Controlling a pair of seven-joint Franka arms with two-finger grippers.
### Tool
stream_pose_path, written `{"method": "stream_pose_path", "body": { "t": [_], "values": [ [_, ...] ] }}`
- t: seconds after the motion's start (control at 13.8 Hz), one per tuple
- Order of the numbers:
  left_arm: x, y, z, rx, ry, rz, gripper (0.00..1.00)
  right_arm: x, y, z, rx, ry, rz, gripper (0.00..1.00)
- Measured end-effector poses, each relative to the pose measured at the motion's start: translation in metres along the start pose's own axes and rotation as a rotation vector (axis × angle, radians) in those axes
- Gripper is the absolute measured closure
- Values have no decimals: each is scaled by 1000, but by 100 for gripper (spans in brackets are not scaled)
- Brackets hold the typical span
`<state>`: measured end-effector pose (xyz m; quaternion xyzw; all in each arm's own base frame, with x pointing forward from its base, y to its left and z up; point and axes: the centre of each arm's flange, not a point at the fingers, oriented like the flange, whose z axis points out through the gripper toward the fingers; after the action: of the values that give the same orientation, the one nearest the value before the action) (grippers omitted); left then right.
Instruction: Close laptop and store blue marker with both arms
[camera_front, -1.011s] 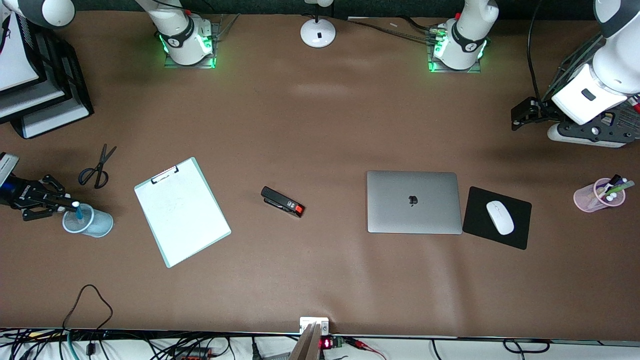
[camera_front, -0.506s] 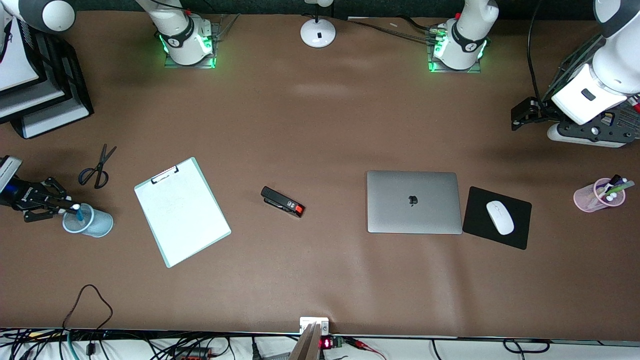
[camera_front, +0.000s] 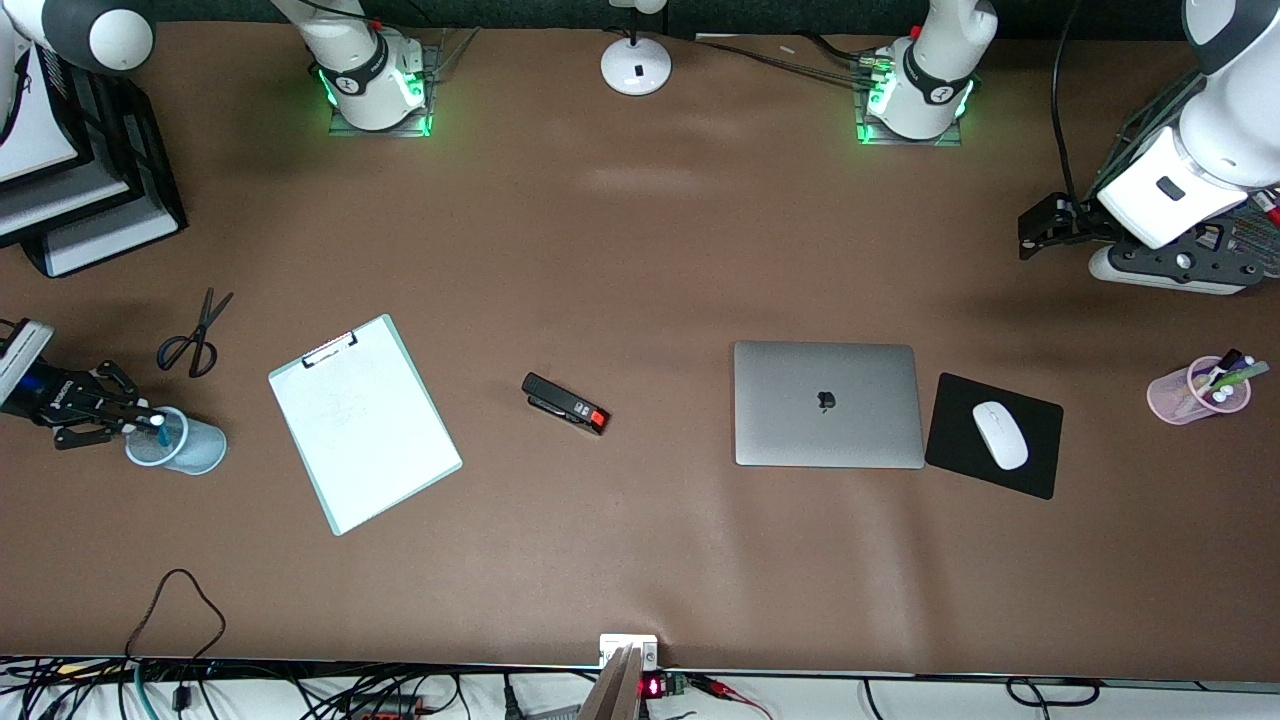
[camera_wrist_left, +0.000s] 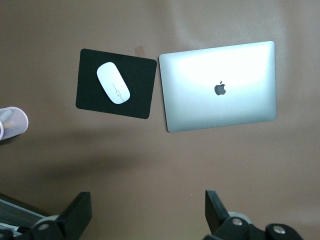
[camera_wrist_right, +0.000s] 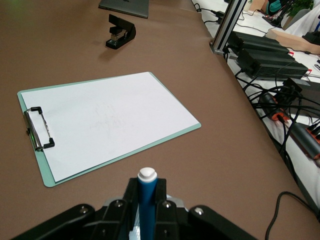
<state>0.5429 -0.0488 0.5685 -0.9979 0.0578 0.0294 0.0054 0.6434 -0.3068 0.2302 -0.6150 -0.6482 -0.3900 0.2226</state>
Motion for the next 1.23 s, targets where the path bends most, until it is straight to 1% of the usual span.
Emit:
{"method": "stream_pose_path", "body": {
  "t": [0.51,0.58,0.65,0.72,0.94,1.08,1.16,1.23],
  "values": [
    [0,1,0,0,0,1,0,-8,-4,1,4,-8,11,82],
    [0,1,0,0,0,2,0,-9,-4,0,4,-9,11,78],
    [0,2,0,0,0,3,0,-9,-5,-1,4,-11,12,70],
    [0,2,0,0,0,4,0,-10,-5,-2,5,-14,13,59],
    [0,3,-2,1,4,5,0,-12,-7,-6,7,-24,26,29],
    [0,3,-2,1,5,5,0,-9,-7,-16,21,-41,72,6],
    [0,3,-3,1,5,5,0,-3,-5,-19,35,-40,99,0],
    [0,3,-3,1,5,5,0,4,-3,-22,46,-36,128,0]
  ]
}}
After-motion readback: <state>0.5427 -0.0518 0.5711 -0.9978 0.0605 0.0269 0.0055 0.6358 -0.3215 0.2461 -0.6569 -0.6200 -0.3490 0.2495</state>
